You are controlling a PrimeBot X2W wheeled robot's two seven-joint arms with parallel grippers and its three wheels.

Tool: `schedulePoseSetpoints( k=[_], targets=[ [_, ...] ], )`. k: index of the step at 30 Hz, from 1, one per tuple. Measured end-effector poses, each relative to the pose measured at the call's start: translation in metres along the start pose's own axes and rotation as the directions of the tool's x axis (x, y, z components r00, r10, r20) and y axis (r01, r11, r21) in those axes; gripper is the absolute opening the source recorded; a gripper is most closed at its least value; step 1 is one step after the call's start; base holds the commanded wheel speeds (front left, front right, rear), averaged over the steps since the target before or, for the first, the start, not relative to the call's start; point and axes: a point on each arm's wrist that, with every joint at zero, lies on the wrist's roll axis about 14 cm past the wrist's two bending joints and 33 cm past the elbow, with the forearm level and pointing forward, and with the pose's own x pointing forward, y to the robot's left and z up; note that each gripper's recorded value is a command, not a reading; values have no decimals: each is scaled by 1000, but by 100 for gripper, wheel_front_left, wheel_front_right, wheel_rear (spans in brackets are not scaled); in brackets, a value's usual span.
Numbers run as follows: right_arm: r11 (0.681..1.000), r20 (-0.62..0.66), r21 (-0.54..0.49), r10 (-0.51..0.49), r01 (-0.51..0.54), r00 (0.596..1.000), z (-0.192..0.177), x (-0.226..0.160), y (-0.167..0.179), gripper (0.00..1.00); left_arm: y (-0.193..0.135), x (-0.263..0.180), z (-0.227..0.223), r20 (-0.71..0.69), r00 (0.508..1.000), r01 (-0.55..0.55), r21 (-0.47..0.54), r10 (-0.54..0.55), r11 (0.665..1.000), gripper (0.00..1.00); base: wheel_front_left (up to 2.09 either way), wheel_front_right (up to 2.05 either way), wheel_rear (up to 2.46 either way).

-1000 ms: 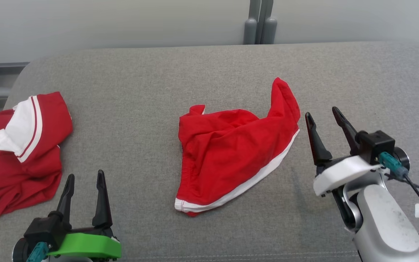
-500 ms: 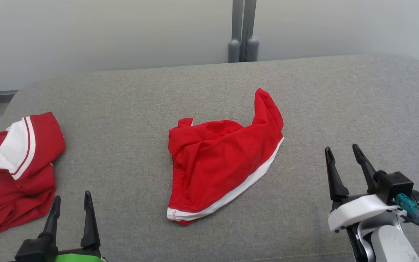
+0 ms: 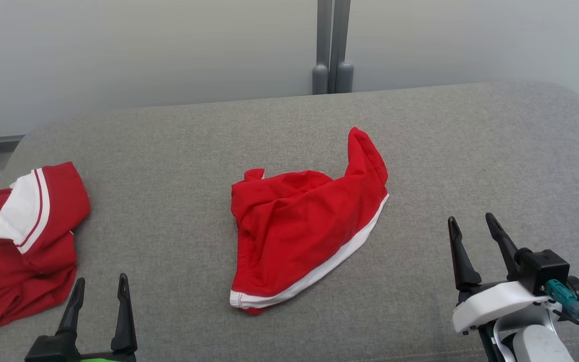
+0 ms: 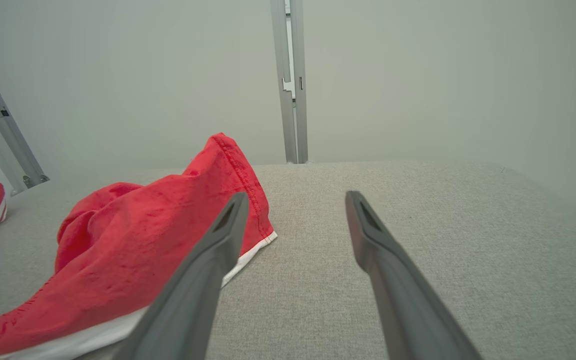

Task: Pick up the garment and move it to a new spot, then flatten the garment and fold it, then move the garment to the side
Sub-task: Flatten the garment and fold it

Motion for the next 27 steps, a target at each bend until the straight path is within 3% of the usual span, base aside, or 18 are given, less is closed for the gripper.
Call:
schedulePoseSetpoints(
  k=[27],
  targets=[
    [1000,-12,12,20,-19,1000,-4,2,7,100,0,-1,-4,-11,1000,-1,-3,1,1000,100,0,0,0]
  ],
)
